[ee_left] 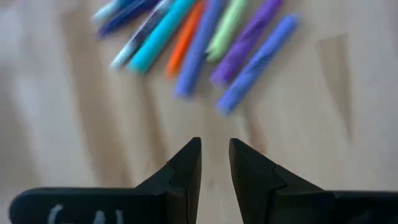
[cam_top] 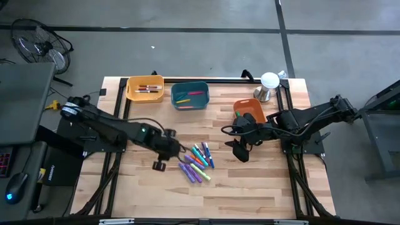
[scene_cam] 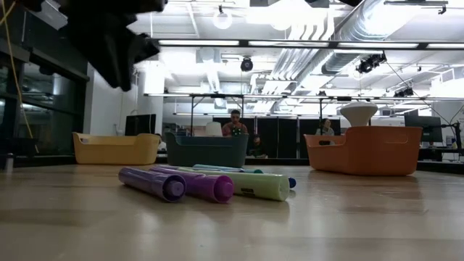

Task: Pick & Place Markers
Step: Put the bottom light purple highlighter pen into the orange bin

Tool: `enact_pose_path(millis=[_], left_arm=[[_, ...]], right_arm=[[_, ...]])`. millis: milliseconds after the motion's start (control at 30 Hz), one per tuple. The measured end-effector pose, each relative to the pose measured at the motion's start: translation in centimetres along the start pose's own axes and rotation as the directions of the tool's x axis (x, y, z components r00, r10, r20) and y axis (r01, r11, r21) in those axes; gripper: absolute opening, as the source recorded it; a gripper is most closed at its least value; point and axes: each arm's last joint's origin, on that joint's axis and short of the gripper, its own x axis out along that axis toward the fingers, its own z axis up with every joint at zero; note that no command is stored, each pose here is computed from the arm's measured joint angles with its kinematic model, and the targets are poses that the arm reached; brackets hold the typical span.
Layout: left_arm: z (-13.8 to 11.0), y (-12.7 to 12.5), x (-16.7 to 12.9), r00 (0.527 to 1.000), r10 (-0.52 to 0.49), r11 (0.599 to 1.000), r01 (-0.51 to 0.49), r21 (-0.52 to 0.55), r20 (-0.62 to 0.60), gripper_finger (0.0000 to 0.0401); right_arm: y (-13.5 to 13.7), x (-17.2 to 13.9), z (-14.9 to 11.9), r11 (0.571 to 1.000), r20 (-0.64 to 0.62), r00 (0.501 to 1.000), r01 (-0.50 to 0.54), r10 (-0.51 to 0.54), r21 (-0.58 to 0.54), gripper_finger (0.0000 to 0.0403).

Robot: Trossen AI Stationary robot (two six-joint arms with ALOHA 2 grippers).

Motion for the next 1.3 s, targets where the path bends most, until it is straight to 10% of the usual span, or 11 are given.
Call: enact_pose_path(millis=[500,933,1300], left_arm=[[1.9,-3.4,6.6,0.996,-0.084,0.922,0.068,0.381,0.024,0.0079],[1.5,-3.2,7.9,0.999,-0.031,0.883,0.04,0.468,-0.028,0.0198],[1.2,-2.7,9.5,0.997,0.026,0.879,0.013,0.476,-0.077,0.0206]], right_arm=[[0.0,0.0,-0.1,1.0,-0.014,1.0,-0.006,0.006,-0.001,0.0206],[0.0,0.0,-0.1,1.0,-0.024,1.0,-0.011,0.011,0.006,0.0206],[0.0,0.0,-0.1,1.0,-0.021,1.0,-0.007,0.007,-0.001,0.0206]])
